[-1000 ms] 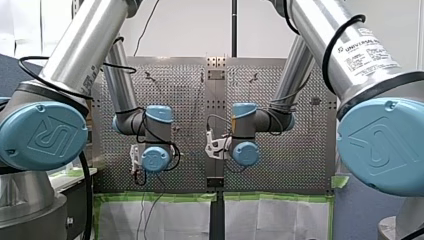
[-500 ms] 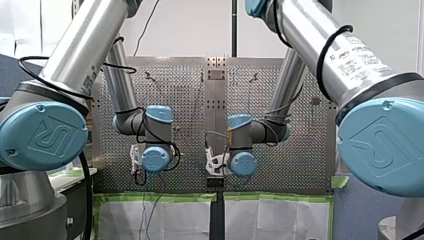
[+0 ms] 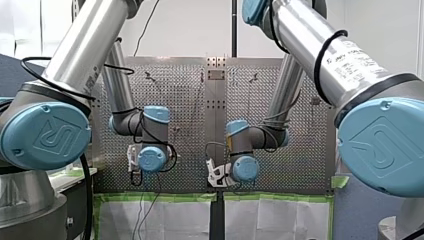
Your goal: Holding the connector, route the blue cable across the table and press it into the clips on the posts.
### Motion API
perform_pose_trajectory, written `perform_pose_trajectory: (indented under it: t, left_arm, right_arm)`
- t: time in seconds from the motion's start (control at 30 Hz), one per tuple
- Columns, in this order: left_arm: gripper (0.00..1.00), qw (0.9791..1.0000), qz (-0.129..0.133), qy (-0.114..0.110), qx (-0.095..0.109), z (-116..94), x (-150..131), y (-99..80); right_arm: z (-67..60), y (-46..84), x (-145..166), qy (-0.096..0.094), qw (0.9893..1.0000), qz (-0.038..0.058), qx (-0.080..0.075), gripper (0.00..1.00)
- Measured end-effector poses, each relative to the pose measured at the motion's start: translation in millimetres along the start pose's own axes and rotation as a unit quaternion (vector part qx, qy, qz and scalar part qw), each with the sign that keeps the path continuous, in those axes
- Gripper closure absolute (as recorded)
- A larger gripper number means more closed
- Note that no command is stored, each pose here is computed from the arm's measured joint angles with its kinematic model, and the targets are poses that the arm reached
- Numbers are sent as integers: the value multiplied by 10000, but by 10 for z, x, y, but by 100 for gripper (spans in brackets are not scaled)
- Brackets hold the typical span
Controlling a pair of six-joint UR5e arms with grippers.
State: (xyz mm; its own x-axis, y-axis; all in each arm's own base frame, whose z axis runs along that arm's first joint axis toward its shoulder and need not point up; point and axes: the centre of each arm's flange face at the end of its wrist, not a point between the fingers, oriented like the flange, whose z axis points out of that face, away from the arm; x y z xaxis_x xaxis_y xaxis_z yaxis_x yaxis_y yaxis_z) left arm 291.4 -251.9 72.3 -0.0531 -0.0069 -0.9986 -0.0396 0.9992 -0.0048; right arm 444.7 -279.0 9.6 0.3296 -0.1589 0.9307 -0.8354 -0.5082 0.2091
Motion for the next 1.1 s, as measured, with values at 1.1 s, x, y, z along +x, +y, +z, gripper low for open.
perform_pose_trajectory:
  t: [1.1]
  left_arm:
    - [100,9983,-256,-168,-492,165,-949,273]
  right_arm:
    - [-42,-87,2141,1144,9838,757,1152,100]
